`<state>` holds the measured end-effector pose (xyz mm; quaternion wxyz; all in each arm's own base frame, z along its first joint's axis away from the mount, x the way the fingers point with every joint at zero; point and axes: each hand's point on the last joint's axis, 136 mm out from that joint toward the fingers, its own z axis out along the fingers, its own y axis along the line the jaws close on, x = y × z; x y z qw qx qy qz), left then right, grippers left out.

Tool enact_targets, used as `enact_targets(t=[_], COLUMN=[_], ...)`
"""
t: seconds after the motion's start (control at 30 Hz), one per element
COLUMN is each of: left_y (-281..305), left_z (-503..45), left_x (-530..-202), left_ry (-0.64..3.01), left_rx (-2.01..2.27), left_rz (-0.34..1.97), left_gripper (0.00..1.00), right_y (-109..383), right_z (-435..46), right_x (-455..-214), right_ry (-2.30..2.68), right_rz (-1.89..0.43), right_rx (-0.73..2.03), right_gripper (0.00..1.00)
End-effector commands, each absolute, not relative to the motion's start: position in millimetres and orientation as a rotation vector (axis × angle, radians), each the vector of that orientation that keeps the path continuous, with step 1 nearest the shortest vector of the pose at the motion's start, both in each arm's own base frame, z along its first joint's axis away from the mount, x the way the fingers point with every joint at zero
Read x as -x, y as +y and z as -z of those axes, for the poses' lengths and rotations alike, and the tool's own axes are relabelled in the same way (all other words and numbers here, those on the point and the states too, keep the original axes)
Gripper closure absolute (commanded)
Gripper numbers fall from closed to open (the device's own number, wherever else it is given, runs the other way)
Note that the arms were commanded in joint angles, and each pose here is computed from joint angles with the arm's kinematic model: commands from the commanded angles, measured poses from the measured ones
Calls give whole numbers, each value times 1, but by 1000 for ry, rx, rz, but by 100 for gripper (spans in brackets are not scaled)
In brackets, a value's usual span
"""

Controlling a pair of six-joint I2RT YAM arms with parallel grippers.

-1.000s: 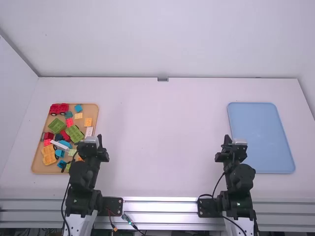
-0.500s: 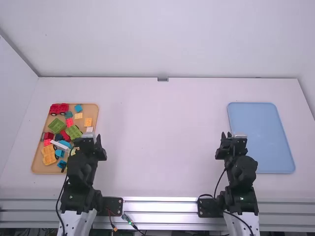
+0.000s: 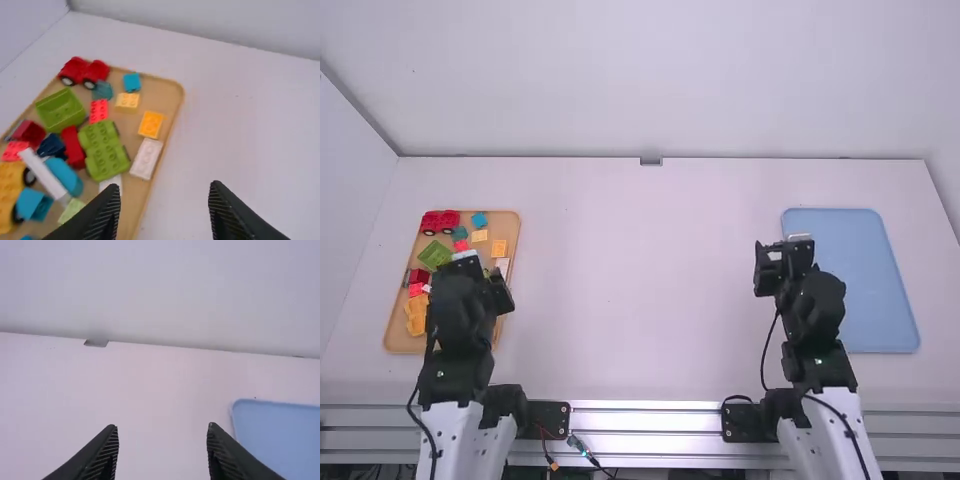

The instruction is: Assemble lego blocks to make yellow taxi

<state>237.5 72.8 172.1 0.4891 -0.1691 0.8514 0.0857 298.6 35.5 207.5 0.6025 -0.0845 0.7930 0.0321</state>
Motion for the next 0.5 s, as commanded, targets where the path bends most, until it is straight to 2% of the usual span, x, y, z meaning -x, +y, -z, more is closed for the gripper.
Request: enact_targets(t=[0.0,0.13,0.47], left_y=[88,109,208], left_z=[-182,-179,-148], left_x=[-240,-237,-219], left_ry=[2098,2200,2620], left_rx=[459,555,830], left_rz=[-230,-241,-225], left_gripper=[47,40,21], right_y=[44,53,67], right_z=[-230,-238,-247], right_x=[-311,-327,-377], right_ry=[1804,1809,1833], right_rz=[-78,-90,-104], right_rx=[245,278,344], right_gripper=[47,40,21])
